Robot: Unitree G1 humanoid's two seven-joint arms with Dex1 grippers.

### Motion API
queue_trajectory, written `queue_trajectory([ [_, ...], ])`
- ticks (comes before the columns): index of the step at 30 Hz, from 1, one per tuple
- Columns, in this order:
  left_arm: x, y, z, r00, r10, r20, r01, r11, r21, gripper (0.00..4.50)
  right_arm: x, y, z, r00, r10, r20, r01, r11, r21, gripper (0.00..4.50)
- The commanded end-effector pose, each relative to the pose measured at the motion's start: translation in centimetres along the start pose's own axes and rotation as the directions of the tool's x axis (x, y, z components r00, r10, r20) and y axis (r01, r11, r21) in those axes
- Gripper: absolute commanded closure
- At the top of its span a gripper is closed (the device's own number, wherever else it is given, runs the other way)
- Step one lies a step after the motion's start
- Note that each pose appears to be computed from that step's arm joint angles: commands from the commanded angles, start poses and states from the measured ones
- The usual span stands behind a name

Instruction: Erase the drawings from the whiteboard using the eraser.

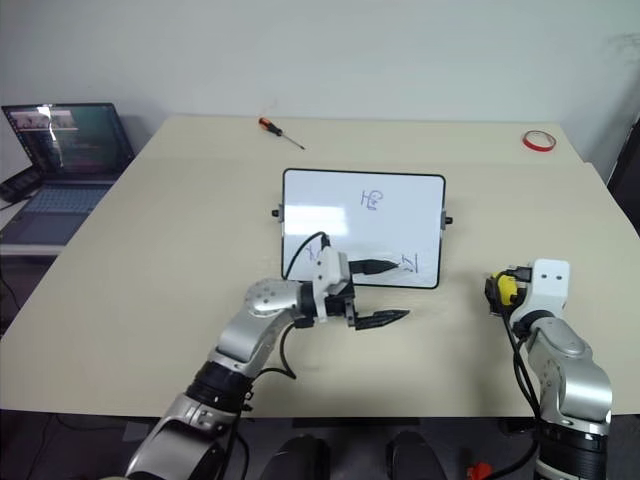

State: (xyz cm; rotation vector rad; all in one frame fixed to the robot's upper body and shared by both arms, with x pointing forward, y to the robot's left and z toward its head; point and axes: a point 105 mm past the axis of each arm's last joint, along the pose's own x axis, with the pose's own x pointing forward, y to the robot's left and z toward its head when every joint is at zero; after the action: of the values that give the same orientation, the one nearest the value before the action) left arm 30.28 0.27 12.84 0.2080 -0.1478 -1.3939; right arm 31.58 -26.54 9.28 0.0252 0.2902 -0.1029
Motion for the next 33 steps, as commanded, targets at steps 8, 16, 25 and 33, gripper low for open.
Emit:
queue_trajectory([
  [8, 0.43, -0.04, 1.08, 1.000, -0.019, 0.020, 0.018, 0.999, 0.035, 0.00, 0.37, 0.41, 0.87, 1.000, 0.009, 0.020, -0.009, 0.999, 0.031, 0.02],
  [16, 0.50, 0.22, 1.00, 1.000, -0.010, 0.018, 0.009, 0.999, 0.035, 0.00, 0.70, 0.48, 0.86, 1.000, 0.002, 0.013, -0.003, 0.998, 0.057, 0.02],
  [25, 0.49, 0.06, 1.00, 1.000, -0.011, 0.019, 0.011, 0.999, 0.039, 0.00, 0.73, 0.25, 0.79, 1.000, -0.001, 0.011, 0.000, 0.998, 0.065, 1.34],
  [33, 0.61, 0.01, 1.05, 1.000, -0.018, 0.021, 0.017, 0.999, 0.041, 0.00, 0.73, 0.06, 0.82, 1.000, -0.013, 0.015, 0.012, 0.998, 0.064, 3.35],
])
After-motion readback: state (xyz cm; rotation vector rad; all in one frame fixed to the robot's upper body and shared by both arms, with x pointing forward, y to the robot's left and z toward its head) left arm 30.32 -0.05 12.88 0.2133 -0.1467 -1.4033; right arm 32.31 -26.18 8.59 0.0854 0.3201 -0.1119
